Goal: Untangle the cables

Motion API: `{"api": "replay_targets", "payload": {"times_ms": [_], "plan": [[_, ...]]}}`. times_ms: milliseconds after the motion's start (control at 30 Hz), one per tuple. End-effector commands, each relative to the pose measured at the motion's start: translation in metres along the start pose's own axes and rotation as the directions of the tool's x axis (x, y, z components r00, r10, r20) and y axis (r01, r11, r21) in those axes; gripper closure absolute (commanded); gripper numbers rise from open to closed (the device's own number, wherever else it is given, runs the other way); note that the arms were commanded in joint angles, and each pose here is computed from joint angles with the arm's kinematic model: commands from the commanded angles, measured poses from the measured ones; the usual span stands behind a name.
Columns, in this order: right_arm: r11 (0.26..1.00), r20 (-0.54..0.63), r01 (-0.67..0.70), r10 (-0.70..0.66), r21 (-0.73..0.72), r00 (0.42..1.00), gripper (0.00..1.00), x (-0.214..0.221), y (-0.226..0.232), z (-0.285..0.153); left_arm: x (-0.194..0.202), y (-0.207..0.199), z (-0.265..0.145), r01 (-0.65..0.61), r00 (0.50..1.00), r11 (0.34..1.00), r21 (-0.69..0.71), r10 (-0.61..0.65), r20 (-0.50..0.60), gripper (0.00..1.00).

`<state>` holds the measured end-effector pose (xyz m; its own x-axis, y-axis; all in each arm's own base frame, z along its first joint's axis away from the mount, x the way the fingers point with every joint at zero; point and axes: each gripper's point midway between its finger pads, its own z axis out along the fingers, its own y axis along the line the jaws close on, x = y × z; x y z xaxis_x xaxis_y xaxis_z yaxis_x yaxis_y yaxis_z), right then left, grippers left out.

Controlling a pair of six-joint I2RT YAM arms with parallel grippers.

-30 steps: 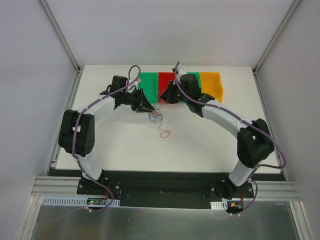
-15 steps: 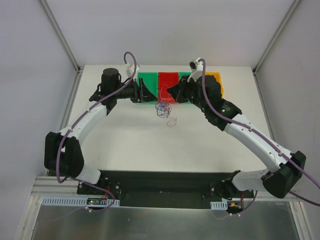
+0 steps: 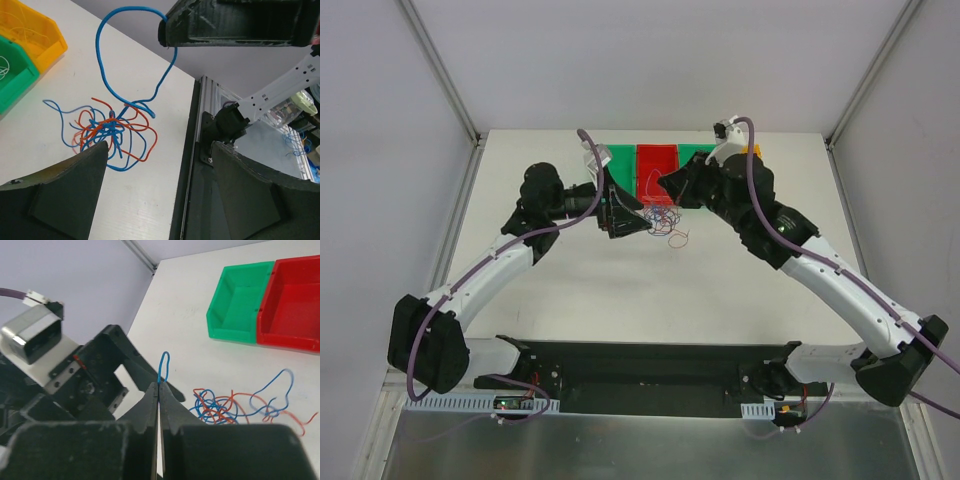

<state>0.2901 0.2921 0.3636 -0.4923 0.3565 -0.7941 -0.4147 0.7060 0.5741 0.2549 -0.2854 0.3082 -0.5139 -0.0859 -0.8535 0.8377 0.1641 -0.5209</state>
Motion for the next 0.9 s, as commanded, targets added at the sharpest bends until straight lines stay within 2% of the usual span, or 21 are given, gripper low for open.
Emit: {"api": "replay_targets", "payload": {"times_ms": [0, 133, 333, 400, 533, 667, 867], "plan": [[0.991, 0.052, -0.049, 0.056, -0.121, 0.997, 1.00, -0.019, 0.042, -0.012, -0.004, -0.005, 0.001, -0.189, 0.980, 0.982, 0.017, 0.187, 0.072, 0.16], [0.988, 0.029, -0.053, 0.058, -0.146, 0.998, 1.00, -0.010, 0.052, -0.009, -0.002, -0.004, -0.002, -0.261, 0.959, 0.965, -0.031, 0.263, 0.107, 0.17], [0.979, 0.018, -0.067, 0.072, -0.191, 0.997, 0.99, -0.003, 0.069, -0.009, 0.008, 0.001, 0.006, -0.248, 0.966, 0.968, -0.024, 0.249, 0.073, 0.26], [0.976, 0.017, -0.075, 0.080, -0.207, 0.997, 1.00, -0.003, 0.075, -0.008, 0.013, 0.002, 0.010, -0.242, 0.969, 0.970, -0.009, 0.242, 0.054, 0.31], [0.967, 0.027, -0.072, 0.081, -0.243, 0.996, 1.00, -0.013, 0.091, -0.010, 0.028, 0.020, 0.020, -0.167, 0.986, 0.985, -0.030, 0.167, -0.006, 0.55], [0.966, 0.089, -0.036, 0.061, -0.256, 0.994, 1.00, -0.045, 0.105, -0.029, 0.048, 0.054, 0.031, -0.051, 0.996, 0.994, -0.100, 0.044, -0.074, 0.69], [0.963, 0.285, 0.056, 0.023, -0.265, 0.958, 0.99, -0.127, 0.129, -0.084, 0.076, 0.088, 0.041, 0.099, 0.984, 0.978, -0.184, -0.124, -0.131, 0.73]]}}
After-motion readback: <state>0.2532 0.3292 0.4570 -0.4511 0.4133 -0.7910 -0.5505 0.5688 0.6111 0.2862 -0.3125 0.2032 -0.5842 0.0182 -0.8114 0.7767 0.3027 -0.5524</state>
